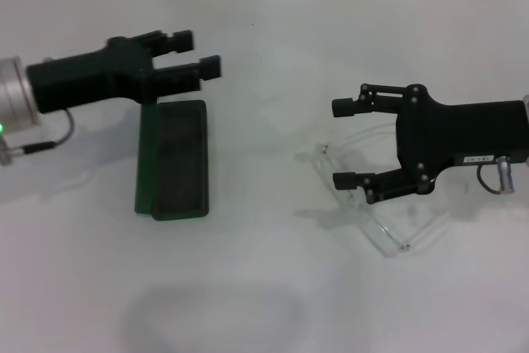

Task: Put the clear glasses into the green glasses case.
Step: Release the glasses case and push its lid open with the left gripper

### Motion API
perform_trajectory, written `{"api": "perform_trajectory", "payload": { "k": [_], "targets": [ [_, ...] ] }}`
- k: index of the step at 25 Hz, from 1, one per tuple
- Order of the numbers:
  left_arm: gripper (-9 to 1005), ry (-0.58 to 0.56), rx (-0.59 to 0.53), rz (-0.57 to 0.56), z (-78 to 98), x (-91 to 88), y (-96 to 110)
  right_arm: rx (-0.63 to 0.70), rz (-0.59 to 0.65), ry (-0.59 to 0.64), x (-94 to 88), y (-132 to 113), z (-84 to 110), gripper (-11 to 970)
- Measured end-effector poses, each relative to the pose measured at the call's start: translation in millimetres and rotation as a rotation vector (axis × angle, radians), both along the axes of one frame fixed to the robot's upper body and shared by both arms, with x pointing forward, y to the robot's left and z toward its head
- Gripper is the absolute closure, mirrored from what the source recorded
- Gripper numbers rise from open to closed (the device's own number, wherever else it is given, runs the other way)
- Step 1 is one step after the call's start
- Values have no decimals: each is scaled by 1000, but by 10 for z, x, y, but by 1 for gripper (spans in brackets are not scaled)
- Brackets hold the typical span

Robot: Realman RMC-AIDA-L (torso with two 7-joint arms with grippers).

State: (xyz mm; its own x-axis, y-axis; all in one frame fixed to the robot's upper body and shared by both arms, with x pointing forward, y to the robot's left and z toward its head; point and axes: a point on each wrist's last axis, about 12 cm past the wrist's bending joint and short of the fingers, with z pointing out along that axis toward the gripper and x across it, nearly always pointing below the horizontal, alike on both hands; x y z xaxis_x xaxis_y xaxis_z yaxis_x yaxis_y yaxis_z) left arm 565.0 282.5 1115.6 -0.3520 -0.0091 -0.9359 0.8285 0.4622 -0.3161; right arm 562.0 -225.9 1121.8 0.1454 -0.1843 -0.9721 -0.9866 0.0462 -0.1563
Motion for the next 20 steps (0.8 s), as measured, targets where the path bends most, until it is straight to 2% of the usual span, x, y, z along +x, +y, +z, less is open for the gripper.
{"api": "perform_trajectory", "payload": {
  "k": [3, 8, 13, 20],
  "targets": [
    [224, 110, 133, 48, 180, 44, 116, 0, -3, 2, -9, -11, -9, 93],
    [231, 164, 243, 152, 267, -51, 171, 0, -10, 3, -19, -29, -19, 93],
    [239, 224, 320, 241, 241, -171, 137, -1, -14, -1, -2, -10, -13, 93],
    [249, 370, 351, 276, 122, -126, 110, 1, -8, 0, -5, 18, -17, 94]
  ]
}}
